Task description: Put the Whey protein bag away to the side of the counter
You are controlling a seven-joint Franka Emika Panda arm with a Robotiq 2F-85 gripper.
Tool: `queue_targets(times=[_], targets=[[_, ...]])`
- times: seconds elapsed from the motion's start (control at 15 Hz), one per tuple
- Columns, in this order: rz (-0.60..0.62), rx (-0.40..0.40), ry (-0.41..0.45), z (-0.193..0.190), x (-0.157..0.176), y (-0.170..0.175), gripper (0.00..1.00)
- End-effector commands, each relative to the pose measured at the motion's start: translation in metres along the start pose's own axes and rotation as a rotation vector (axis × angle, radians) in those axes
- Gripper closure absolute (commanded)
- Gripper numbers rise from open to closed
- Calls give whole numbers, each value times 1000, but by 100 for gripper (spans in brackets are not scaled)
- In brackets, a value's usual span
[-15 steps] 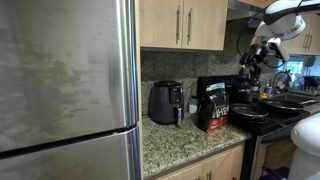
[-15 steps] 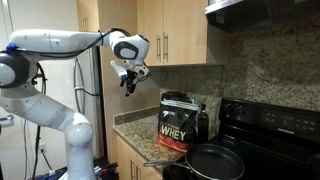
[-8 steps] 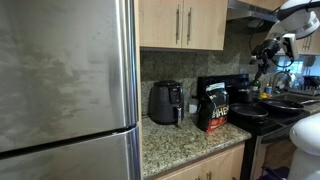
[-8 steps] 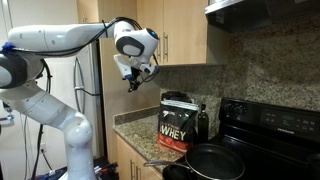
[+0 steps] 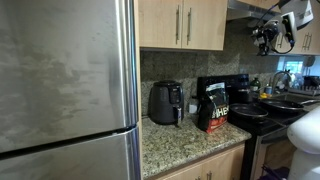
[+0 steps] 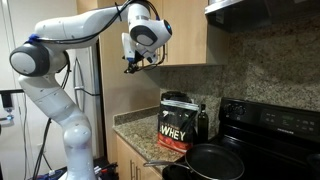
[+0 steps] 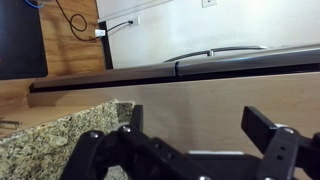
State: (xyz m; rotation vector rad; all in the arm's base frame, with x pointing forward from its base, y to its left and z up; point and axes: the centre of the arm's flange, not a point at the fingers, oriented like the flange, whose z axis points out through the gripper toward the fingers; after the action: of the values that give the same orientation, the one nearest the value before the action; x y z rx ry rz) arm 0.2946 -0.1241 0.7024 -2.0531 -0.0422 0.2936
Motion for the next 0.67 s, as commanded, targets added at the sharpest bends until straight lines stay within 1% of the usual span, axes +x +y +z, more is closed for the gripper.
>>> queue_targets(times=[0.0,0.6], targets=[[-1,-2,3,0,2,2,0],[-7,-12,9,2,0,-1,0]])
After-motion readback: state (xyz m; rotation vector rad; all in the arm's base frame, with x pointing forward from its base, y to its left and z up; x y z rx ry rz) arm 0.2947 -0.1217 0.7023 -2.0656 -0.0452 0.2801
